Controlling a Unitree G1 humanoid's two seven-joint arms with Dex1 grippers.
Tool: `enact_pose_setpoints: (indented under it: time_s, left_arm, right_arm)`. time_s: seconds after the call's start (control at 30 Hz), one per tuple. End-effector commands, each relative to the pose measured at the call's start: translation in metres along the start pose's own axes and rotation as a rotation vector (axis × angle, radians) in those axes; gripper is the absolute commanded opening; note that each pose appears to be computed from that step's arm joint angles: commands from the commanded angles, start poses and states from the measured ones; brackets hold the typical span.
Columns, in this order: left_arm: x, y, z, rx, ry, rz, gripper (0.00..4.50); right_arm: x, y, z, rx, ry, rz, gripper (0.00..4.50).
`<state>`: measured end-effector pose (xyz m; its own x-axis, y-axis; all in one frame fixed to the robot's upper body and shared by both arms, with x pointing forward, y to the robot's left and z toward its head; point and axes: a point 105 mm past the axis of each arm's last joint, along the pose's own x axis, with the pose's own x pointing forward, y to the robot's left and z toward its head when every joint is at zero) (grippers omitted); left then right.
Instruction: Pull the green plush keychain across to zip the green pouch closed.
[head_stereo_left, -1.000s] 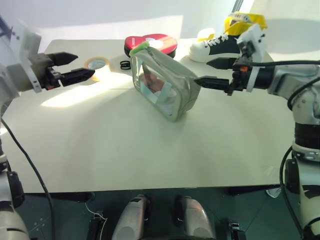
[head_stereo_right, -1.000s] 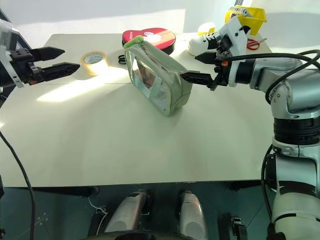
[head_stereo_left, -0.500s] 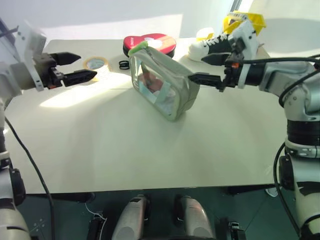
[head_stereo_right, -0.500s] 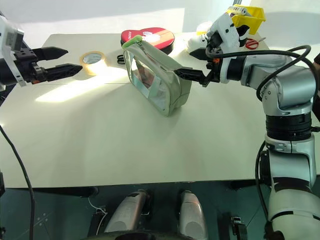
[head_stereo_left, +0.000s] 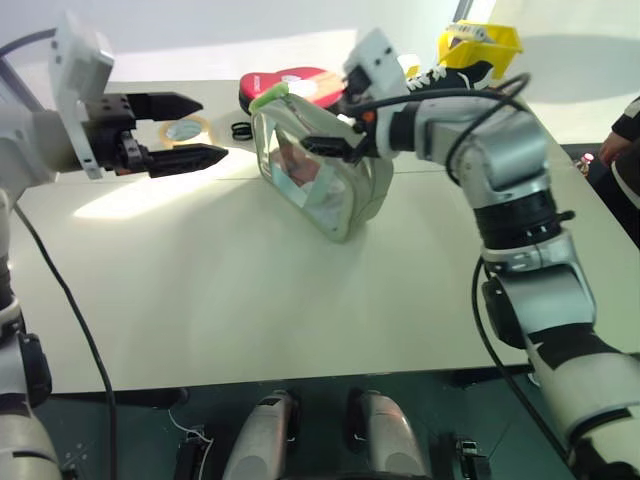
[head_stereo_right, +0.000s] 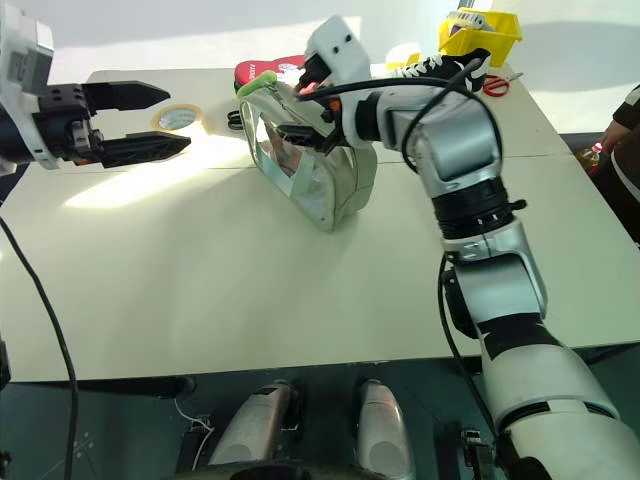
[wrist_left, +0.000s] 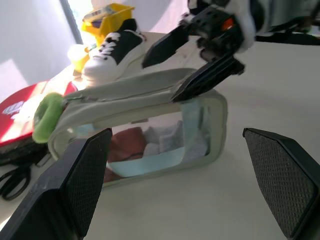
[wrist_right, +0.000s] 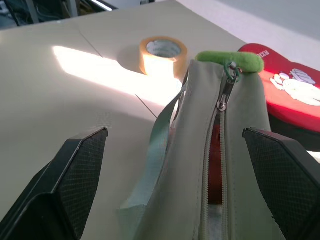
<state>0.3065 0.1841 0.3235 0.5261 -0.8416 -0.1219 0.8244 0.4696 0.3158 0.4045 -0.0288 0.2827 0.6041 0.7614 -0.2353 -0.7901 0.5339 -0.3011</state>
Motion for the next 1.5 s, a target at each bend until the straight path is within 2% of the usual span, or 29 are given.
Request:
enact_pose_setpoints:
  time_s: [0.03, 0.17, 0.27, 0.4, 0.43, 0.5, 0.57, 0.67, 0.7, 0.83, 0.97, 1.13, 1.3, 1.4, 1.5]
  left_arm:
    - [-0.006, 0.002, 0.007, 0.055, -0.005, 0.028, 4.47]
    - [-0.006, 0.003, 0.004, 0.055, -0.002, 0.041, 4.47]
    - [-0.008, 0.005, 0.003, 0.052, -0.002, 0.057, 4.50]
    - [-0.009, 0.008, 0.005, 0.059, -0.007, 0.076, 4.50]
    - [-0.009, 0.009, 0.005, 0.060, -0.009, 0.081, 4.50]
    - [-0.010, 0.011, 0.005, 0.061, -0.010, 0.091, 4.50]
    - [-0.011, 0.012, 0.004, 0.060, -0.010, 0.098, 4.50]
    - [-0.012, 0.015, 0.003, 0.061, -0.005, 0.109, 4.50]
    - [-0.013, 0.015, 0.004, 0.061, -0.004, 0.111, 4.50]
    - [-0.017, 0.016, 0.005, 0.061, -0.001, 0.123, 4.50]
    - [-0.017, 0.014, 0.001, 0.053, 0.004, 0.127, 4.50]
    - [-0.016, 0.013, 0.002, 0.048, -0.002, 0.129, 4.50]
    - [-0.011, 0.013, 0.002, 0.041, -0.011, 0.119, 4.50]
    - [-0.010, 0.011, 0.001, 0.040, -0.011, 0.113, 4.50]
    - [-0.009, 0.011, 0.002, 0.041, -0.010, 0.109, 4.50]
  right_arm:
    - [0.010, -0.004, 0.000, -0.103, 0.010, -0.012, 4.50]
    - [0.018, -0.005, -0.010, -0.134, 0.037, 0.002, 4.50]
    - [0.021, 0.001, -0.007, -0.150, 0.026, 0.047, 3.68]
    - [0.020, 0.003, -0.005, -0.203, 0.016, 0.071, 1.66]
    - [0.019, 0.003, -0.004, -0.216, 0.011, 0.078, 1.02]
    - [0.017, 0.005, 0.003, -0.294, -0.022, 0.100, 0.09]
    - [0.013, 0.008, 0.013, -0.455, -0.064, 0.130, 0.03]
    - [0.001, 0.009, 0.021, -0.798, -0.105, 0.165, 0.03]
    - [-0.003, 0.008, 0.021, -0.830, -0.115, 0.185, 0.03]
    - [-0.017, 0.007, 0.012, -0.893, -0.127, 0.295, 0.03]
    - [-0.022, 0.007, -0.013, -0.913, -0.093, 0.362, 0.03]
    - [-0.026, 0.016, -0.009, -0.876, -0.201, 0.420, 0.03]
    - [-0.030, 0.024, 0.010, -0.861, -0.334, 0.446, 0.03]
    - [-0.024, 0.027, 0.012, -0.851, -0.344, 0.437, 0.03]
    - [-0.015, 0.032, -0.002, -0.853, -0.306, 0.444, 0.03]
